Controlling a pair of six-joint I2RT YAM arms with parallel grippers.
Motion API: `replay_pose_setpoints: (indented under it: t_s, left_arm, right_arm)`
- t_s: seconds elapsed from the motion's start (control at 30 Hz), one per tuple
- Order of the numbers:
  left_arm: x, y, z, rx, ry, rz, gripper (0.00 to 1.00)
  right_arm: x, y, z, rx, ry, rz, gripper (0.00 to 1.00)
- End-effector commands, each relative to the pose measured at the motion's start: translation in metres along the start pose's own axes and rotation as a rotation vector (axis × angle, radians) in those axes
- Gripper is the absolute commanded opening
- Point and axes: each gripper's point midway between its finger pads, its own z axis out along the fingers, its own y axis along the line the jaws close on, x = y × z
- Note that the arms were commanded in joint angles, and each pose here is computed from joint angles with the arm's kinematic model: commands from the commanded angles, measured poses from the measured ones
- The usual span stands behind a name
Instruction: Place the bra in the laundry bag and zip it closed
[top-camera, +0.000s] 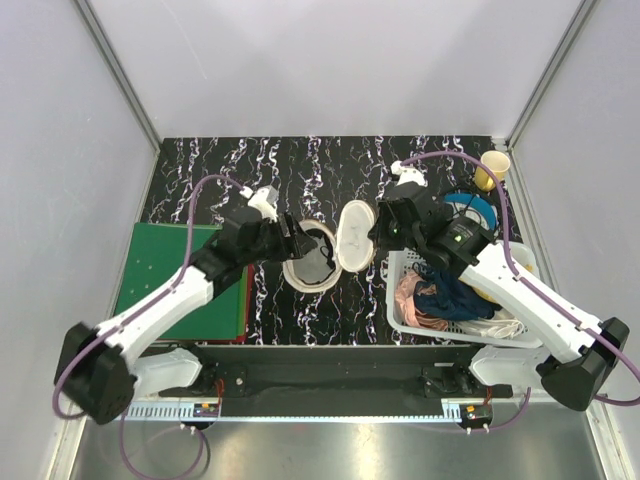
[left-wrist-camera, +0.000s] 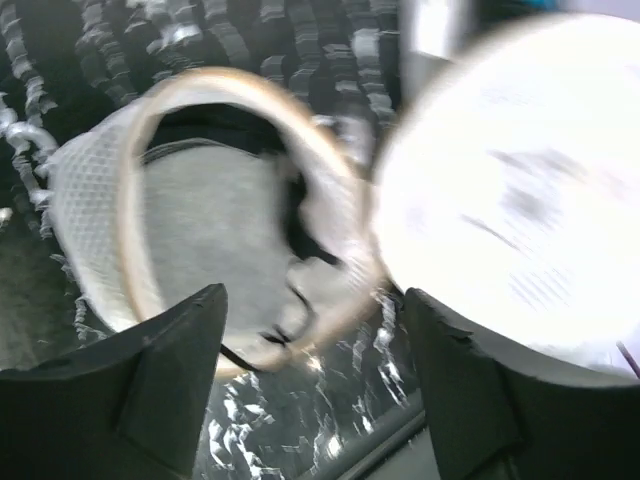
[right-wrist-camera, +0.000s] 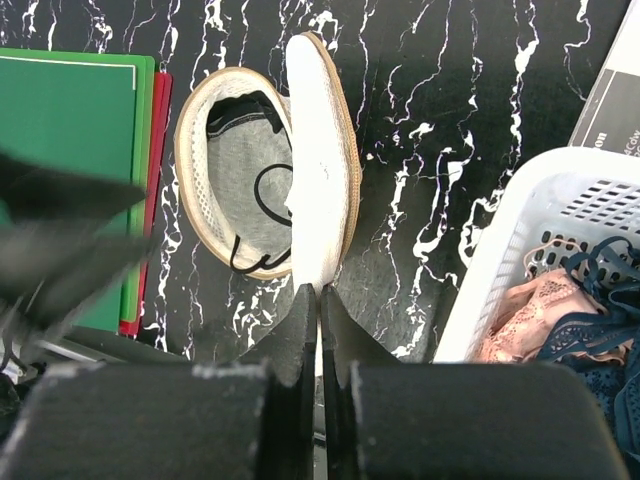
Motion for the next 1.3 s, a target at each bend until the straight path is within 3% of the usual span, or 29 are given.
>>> replay_pose_setpoints:
  t_s: [0.0,0.13,0.27,0.47,0.63,0.7,0.73,0.83,0.87,0.9,0.97,1.0,1.07,1.1,1.17,1.2,1.27]
  left_arm:
    - [0.005,-0.058,-0.034,0.240,-0.101,0.210,0.79]
    - [0.017,-0.118,-0.048,0.367,-0.258,0.424,0.88]
    - [0.037,-0.130,-0.023,0.343,-0.310,0.646,0.99]
    - [0.046,-0.124,0.011,0.176,-0.340,0.769,0.99]
    - [0.030,-0.118,0.031,0.013,-0.358,0.745,0.95]
    - [0.030,-0.123,0.038,0.008,-0.349,0.757,0.84]
    - [0.029,-0.122,0.040,-0.002,-0.344,0.740,0.60]
    - [0.028,-0.112,0.047,-0.010,-0.302,0.677,0.36]
    - [0.025,-0.111,0.046,0.010,-0.293,0.642,0.14]
    - [0.026,-0.101,0.049,0.031,-0.254,0.606,0.05]
    - [0.023,-0.100,0.044,0.091,-0.233,0.493,0.00]
    - [0.027,-0.092,0.046,0.135,-0.201,0.462,0.00]
    - [0.029,-0.100,0.038,0.245,-0.167,0.370,0.00]
    - [0.024,-0.084,0.040,0.237,-0.158,0.289,0.00]
    - [0.024,-0.091,0.030,0.352,-0.137,0.228,0.00]
    - [0.017,-0.082,0.030,0.354,-0.146,0.198,0.00]
    - [0.027,-0.078,0.030,0.384,-0.096,0.156,0.00]
  right_arm:
    - [-0.012,0.010,-0.005,-0.030,-0.030,0.043,0.00]
    - [-0.011,0.012,-0.001,-0.008,-0.004,0.089,0.00]
    - [-0.010,0.014,-0.001,0.008,0.016,0.149,0.00]
    - [-0.016,0.017,-0.009,0.002,0.004,0.212,0.00]
    - [-0.012,0.018,-0.010,-0.006,0.019,0.222,0.00]
    - [-0.011,0.018,-0.009,-0.006,0.022,0.226,0.00]
    - [-0.011,0.017,-0.009,-0.004,0.023,0.225,0.00]
    - [-0.013,0.017,-0.012,-0.006,0.011,0.216,0.00]
    - [-0.014,0.016,-0.012,-0.004,0.007,0.209,0.00]
    - [-0.014,0.014,-0.012,0.003,0.003,0.202,0.00]
    - [-0.014,0.010,-0.013,0.012,-0.005,0.177,0.02]
    - [-0.014,0.007,-0.013,0.019,-0.010,0.157,0.13]
    - [-0.015,0.004,-0.015,0.023,-0.016,0.138,0.25]
    - [-0.014,0.003,-0.015,0.025,-0.016,0.118,0.38]
    - [-0.012,-0.001,-0.017,0.029,-0.017,0.106,0.52]
    - [-0.010,-0.003,-0.016,0.032,-0.015,0.103,0.65]
    - [-0.001,-0.008,-0.011,0.040,0.000,0.101,0.75]
